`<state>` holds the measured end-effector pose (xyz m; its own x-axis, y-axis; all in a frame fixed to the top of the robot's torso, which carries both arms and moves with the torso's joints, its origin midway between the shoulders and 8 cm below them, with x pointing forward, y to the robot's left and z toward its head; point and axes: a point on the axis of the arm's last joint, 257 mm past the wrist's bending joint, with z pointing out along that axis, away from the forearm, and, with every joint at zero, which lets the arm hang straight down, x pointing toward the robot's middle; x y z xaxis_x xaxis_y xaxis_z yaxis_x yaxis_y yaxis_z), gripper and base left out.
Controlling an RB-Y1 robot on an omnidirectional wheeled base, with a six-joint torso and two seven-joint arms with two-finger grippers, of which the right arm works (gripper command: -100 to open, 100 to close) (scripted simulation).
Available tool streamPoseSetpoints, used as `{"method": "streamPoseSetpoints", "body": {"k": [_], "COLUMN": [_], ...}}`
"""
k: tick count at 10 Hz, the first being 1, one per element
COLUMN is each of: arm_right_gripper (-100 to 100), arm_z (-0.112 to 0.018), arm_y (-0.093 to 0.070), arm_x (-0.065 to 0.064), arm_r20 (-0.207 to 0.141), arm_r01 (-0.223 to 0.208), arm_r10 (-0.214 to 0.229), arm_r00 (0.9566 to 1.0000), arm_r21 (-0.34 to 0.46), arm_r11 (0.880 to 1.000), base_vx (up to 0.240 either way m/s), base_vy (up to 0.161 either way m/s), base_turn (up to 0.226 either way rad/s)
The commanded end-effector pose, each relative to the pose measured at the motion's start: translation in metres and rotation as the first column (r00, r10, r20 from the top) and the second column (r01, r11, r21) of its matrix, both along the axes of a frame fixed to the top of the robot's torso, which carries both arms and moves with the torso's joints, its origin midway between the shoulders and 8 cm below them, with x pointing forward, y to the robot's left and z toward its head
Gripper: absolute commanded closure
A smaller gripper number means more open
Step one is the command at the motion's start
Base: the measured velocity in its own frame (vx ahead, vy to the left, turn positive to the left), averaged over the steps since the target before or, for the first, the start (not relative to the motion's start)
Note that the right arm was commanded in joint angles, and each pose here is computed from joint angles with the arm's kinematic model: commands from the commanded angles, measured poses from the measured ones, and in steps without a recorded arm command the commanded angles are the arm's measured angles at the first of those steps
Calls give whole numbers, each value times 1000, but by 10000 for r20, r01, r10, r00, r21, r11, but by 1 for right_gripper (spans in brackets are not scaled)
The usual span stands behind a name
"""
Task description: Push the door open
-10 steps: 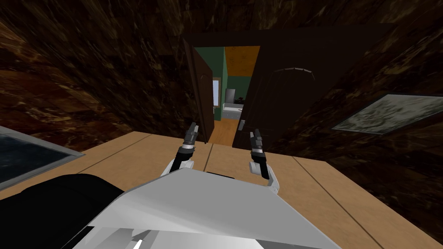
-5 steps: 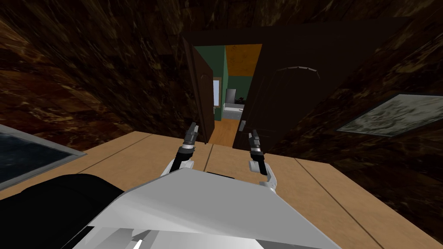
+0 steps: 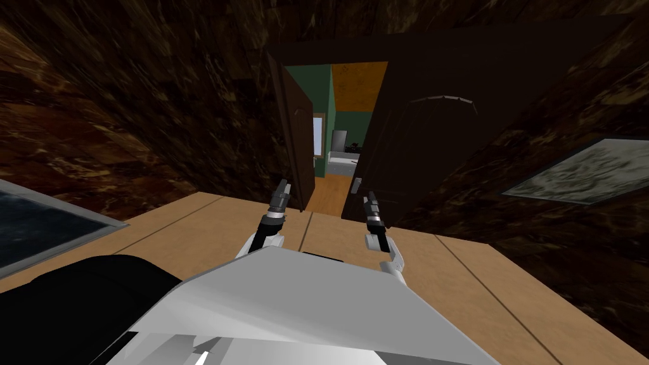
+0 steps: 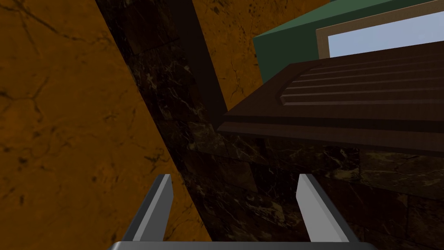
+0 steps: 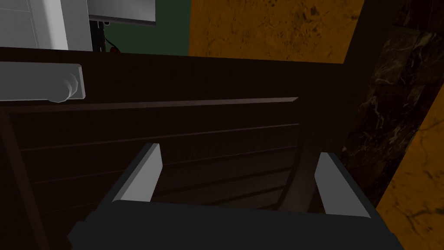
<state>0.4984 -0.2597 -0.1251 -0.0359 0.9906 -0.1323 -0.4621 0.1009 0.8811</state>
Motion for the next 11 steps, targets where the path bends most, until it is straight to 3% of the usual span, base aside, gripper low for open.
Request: {"method": "streamPoseSetpoints", "body": {"k": [1, 4, 5, 6, 7, 8, 11], "arm_right_gripper": [-100, -100, -100, -100, -100, -100, -100], "arm_z": [-14, -28, -39, -39, -52, -53, -74], "arm_y": [-5, -15, -17, -21, -24, -29, -38], "arm_x": [7, 24, 24, 32, 32, 39, 46], "arm_r20": [-320, -723, -949, -1003, -1252, -1343, -1837], "arm_r01": [28, 18, 67, 49, 107, 109, 225], "arm_r10": [-27, -10, -55, -32, -85, -79, -172], "arm_r00": [9995, 9974, 9955, 9950, 9921, 9909, 9828], "arm_r21": [29, 112, 118, 161, 167, 213, 271], "arm_r11": [10000, 9999, 9999, 9999, 9998, 9997, 9994], "base_vx": [52, 51, 41, 51, 44, 51, 50], "base_vy": [3, 0, -1, -7, -10, -7, 0], "base_turn": [17, 23, 17, 28, 16, 25, 20]}}
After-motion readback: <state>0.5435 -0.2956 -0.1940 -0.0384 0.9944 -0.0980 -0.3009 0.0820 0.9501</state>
